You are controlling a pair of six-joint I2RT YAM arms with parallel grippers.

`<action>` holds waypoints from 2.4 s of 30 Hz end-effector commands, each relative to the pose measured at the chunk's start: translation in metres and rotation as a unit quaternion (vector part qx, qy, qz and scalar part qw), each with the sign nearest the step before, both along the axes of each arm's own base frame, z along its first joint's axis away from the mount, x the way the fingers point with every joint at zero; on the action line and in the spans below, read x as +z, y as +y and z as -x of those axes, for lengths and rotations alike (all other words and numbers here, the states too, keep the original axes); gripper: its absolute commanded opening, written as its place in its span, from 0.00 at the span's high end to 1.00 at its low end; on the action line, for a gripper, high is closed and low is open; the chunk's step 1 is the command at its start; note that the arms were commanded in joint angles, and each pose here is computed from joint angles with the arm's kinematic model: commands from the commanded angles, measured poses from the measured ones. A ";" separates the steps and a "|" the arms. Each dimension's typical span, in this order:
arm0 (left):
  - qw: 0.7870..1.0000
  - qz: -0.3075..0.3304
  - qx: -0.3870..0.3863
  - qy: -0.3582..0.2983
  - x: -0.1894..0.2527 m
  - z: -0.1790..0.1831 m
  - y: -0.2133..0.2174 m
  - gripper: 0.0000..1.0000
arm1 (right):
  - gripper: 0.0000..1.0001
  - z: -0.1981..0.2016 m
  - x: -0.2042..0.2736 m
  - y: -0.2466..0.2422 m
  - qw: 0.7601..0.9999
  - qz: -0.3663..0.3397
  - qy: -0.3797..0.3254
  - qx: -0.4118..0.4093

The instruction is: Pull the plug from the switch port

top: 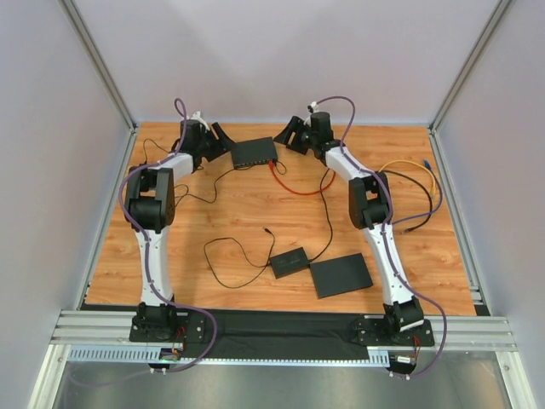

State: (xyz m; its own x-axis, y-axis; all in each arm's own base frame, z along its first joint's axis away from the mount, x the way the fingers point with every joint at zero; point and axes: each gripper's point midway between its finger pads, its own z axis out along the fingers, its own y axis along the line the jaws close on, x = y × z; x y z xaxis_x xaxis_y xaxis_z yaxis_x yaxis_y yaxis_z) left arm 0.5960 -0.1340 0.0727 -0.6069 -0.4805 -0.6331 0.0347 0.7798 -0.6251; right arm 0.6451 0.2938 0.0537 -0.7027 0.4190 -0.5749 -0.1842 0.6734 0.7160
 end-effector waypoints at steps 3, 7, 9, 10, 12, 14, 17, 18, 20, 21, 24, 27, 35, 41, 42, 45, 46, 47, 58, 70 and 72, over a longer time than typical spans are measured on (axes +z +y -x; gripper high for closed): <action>0.999 0.033 -0.017 0.010 0.004 -0.009 -0.014 0.31 | 0.40 0.002 -0.003 0.016 0.999 -0.047 0.021 0.015; 0.999 0.044 -0.017 0.027 -0.004 -0.006 -0.017 0.34 | 0.43 0.012 -0.008 0.028 0.997 -0.056 0.037 0.031; 0.998 0.048 -0.017 0.039 -0.010 -0.003 -0.018 0.35 | 0.47 0.014 -0.010 0.028 0.997 -0.054 0.041 0.031; 0.998 0.050 -0.018 0.043 -0.011 -0.002 -0.018 0.36 | 0.48 0.017 -0.011 0.030 0.997 -0.056 0.045 0.035; 0.997 0.056 -0.025 0.047 -0.012 0.000 -0.021 0.37 | 0.53 0.019 -0.010 0.032 0.996 -0.065 0.051 0.039; 0.996 0.058 -0.025 0.055 -0.014 0.003 -0.021 0.38 | 0.54 0.028 -0.009 0.043 0.994 -0.073 0.055 0.059; 0.996 0.057 -0.026 0.065 -0.017 0.007 -0.021 0.40 | 0.58 0.038 -0.008 0.051 0.993 -0.073 0.058 0.076; 0.996 0.056 -0.028 0.067 -0.018 0.008 -0.022 0.40 | 0.61 0.041 -0.001 0.054 0.993 -0.073 0.054 0.081; 0.996 0.055 -0.029 0.071 -0.019 0.010 -0.022 0.41 | 0.63 0.053 -0.011 0.057 0.992 -0.066 0.068 0.086; 0.995 0.056 -0.031 0.072 -0.019 0.011 -0.022 0.42 | 0.63 0.055 -0.005 0.056 0.992 -0.065 0.064 0.087; 0.995 0.057 -0.033 0.078 -0.021 0.017 -0.024 0.44 | 0.64 0.067 -0.014 0.056 0.991 -0.063 0.079 0.088; 0.995 0.049 -0.026 0.084 -0.025 0.025 -0.024 0.45 | 0.66 0.077 -0.017 0.062 0.989 -0.068 0.089 0.100; 0.993 0.028 -0.023 0.110 -0.034 0.055 -0.029 0.46 | 0.67 0.119 -0.006 0.082 0.984 -0.075 0.089 0.136; 0.995 0.009 -0.005 0.100 -0.028 0.078 -0.029 0.46 | 0.67 0.134 -0.003 0.078 0.984 -0.077 0.097 0.131; 0.995 0.008 -0.003 0.095 -0.026 0.079 -0.029 0.46 | 0.66 0.134 0.001 0.078 0.984 -0.075 0.094 0.133; 0.996 0.011 -0.015 0.089 -0.020 0.078 -0.034 0.46 | 0.64 0.129 0.002 0.069 0.988 -0.053 0.081 0.119; 0.996 0.011 -0.018 0.088 -0.020 0.078 -0.036 0.45 | 0.63 0.127 0.001 0.066 0.989 -0.046 0.078 0.114; 0.996 0.012 -0.017 0.086 -0.019 0.079 -0.037 0.45 | 0.63 0.126 -0.004 0.063 0.989 -0.038 0.085 0.112; 0.996 -0.065 0.057 0.014 0.021 0.089 -0.002 0.40 | 0.43 0.116 0.000 0.029 0.994 0.004 0.066 0.086; 0.981 -0.049 -0.175 -0.064 0.051 0.057 -0.082 0.48 | 0.57 0.135 0.029 0.028 0.994 -0.008 0.056 0.091; 0.978 -0.029 -0.200 -0.051 0.043 0.054 -0.095 0.52 | 0.60 0.138 0.031 0.033 0.994 -0.012 0.053 0.096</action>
State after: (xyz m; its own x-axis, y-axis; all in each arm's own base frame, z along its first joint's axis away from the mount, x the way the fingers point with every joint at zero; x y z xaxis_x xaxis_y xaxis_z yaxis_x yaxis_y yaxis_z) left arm 0.5527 -0.2034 0.1401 -0.5911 -0.2713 -0.7596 0.3061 0.7958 -0.5225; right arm 0.5056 0.3174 0.0452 -0.8630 0.2840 -0.4178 -0.1478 0.6489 0.7464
